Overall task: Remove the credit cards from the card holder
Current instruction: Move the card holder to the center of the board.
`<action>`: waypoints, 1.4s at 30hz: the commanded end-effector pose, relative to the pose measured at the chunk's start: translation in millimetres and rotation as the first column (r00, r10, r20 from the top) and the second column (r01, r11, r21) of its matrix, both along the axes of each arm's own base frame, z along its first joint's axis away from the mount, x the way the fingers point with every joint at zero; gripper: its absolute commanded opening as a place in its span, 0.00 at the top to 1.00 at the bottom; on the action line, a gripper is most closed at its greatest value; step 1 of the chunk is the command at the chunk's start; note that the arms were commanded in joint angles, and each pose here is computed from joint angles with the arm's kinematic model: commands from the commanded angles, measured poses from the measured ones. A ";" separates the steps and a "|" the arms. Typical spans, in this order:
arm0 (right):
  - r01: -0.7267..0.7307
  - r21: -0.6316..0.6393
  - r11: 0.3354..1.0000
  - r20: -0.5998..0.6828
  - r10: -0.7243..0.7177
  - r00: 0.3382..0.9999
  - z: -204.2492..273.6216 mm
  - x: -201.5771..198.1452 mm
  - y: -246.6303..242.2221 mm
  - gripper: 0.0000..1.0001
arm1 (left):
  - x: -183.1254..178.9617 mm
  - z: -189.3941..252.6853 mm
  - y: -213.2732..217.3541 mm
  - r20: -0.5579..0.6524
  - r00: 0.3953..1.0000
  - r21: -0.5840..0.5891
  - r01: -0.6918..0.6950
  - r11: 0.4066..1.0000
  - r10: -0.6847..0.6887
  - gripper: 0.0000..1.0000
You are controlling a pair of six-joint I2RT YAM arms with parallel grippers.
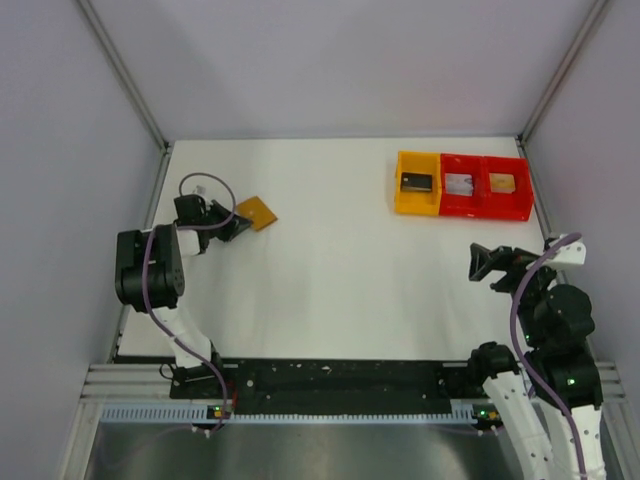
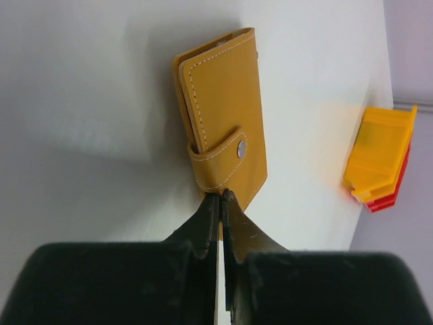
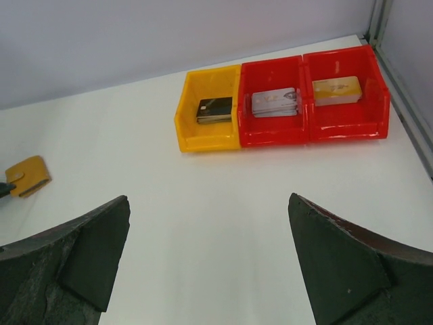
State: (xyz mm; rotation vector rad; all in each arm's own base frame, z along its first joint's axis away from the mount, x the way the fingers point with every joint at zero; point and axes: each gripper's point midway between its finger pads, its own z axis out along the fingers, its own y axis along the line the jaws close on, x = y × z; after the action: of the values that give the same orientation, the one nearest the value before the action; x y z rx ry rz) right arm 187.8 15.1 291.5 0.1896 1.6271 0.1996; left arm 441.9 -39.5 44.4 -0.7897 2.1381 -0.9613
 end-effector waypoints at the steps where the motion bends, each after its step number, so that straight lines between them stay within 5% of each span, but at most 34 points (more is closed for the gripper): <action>1: -0.117 0.052 0.992 0.008 0.117 0.993 -0.6 7.8 24.8 0.01 | -25.6 37.7 -52.6 0.106 0.981 -0.048 0.165 0.985 -0.159 1.00; 7: -0.306 0.217 0.927 -0.123 0.337 0.934 -27.7 13.1 72.5 0.01 | -97.4 37.8 -127.7 0.093 0.911 -0.072 0.410 0.909 -0.403 1.00; 18: -0.385 0.704 0.597 -0.221 0.699 0.680 -107.4 3.3 155.1 0.01 | -214.7 27.5 -209.0 0.056 0.729 -0.015 0.683 0.730 -0.682 1.00; 30: -0.289 0.720 0.631 -0.367 0.700 0.613 -185.3 6.1 195.7 0.01 | -261.6 0.7 -247.5 0.014 0.743 -0.098 0.667 0.739 -0.669 1.00; 36: -0.273 0.703 0.657 -0.429 0.698 0.574 -209.4 4.1 208.6 0.02 | -263.5 -12.4 -237.1 -0.030 0.774 -0.058 0.630 0.774 -0.632 0.66; 42: -0.256 0.690 0.677 -0.479 0.692 0.540 -230.1 2.7 214.8 0.11 | -259.1 -7.7 -219.1 -0.066 0.793 0.080 0.609 0.789 -0.605 0.46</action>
State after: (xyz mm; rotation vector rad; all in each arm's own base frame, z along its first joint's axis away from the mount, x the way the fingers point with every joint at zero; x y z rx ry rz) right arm 179.7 219.6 56.8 0.2816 2.4218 1.1915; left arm 173.4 -272.5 33.4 -0.0543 2.5210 -1.3067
